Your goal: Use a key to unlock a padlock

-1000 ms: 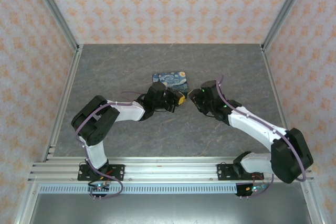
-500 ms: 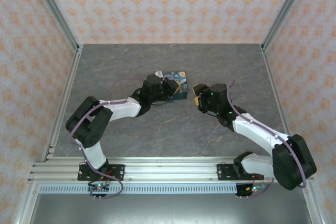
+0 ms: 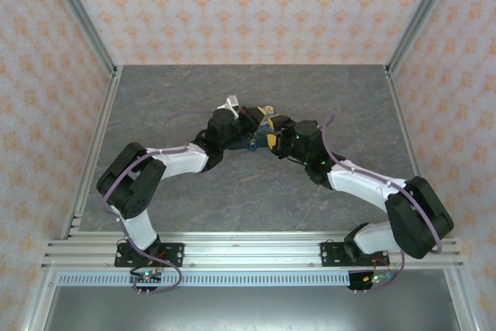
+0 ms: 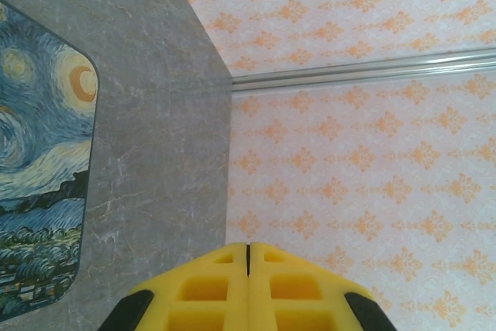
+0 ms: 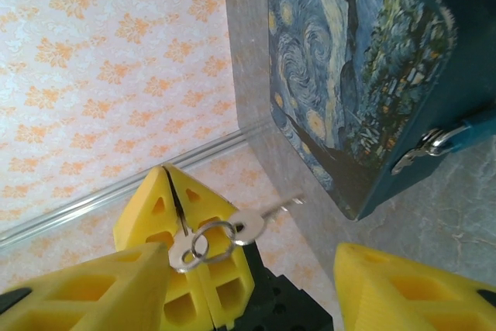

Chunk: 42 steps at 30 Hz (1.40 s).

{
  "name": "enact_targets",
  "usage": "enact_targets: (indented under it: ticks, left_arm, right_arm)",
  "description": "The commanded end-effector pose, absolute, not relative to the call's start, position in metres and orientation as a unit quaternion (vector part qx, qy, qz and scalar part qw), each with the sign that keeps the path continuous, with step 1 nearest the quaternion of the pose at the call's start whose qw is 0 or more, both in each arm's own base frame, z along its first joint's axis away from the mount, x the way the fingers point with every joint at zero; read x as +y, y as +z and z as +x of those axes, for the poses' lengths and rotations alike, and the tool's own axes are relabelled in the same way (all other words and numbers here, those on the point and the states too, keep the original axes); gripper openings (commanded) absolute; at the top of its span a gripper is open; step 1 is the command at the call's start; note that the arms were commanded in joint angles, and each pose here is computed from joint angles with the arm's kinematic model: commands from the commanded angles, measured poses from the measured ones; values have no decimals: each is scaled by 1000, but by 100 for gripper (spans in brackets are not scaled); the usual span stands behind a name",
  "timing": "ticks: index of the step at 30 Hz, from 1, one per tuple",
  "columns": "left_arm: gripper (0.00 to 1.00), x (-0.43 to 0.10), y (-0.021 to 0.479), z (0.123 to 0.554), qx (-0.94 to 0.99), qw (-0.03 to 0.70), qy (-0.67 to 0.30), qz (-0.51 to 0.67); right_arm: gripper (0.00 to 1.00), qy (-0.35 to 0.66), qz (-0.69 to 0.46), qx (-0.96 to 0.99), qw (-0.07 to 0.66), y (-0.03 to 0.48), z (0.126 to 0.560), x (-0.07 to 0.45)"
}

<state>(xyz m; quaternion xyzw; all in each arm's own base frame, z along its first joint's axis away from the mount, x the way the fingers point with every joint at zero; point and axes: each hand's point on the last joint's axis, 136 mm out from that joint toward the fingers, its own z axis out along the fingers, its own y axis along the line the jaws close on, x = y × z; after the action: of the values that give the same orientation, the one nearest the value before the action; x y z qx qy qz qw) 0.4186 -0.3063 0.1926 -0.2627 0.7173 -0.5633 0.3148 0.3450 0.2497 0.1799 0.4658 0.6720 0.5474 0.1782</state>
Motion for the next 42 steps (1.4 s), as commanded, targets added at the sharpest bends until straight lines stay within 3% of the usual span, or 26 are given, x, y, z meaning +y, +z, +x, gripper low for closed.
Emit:
enact_targets:
  ticks: [1,10,27,32,33,37,39,42]
  left_arm:
    - [0,-307,208,421,695,332,-581,-263]
    - [0,-306,206,416,693,330,-584,-265]
    - [0,-310,203,410,696,324,-584,-263]
    - [0,-308,202,409,702,317,-578,-271]
    - [7,-306,202,409,707,315,-571,-275]
    - [55,-289,198,409,723,307,-544,-294]
    - [64,-282,199,408,726,302,-539,-302]
    - [65,-281,201,404,730,284,-543,-303]
  right_arm:
    - [56,581,468,636,195,208,359,256]
    - [43,579,478,628,204,207,365,254]
    - [0,579,484,623,206,201,372,257]
    - [0,572,485,626,213,196,370,250]
    - [0,571,482,629,215,195,369,248]
    - [0,553,463,650,239,196,364,236]
    - [0,538,449,667,253,196,360,231]
    - [0,527,423,682,280,199,357,226]
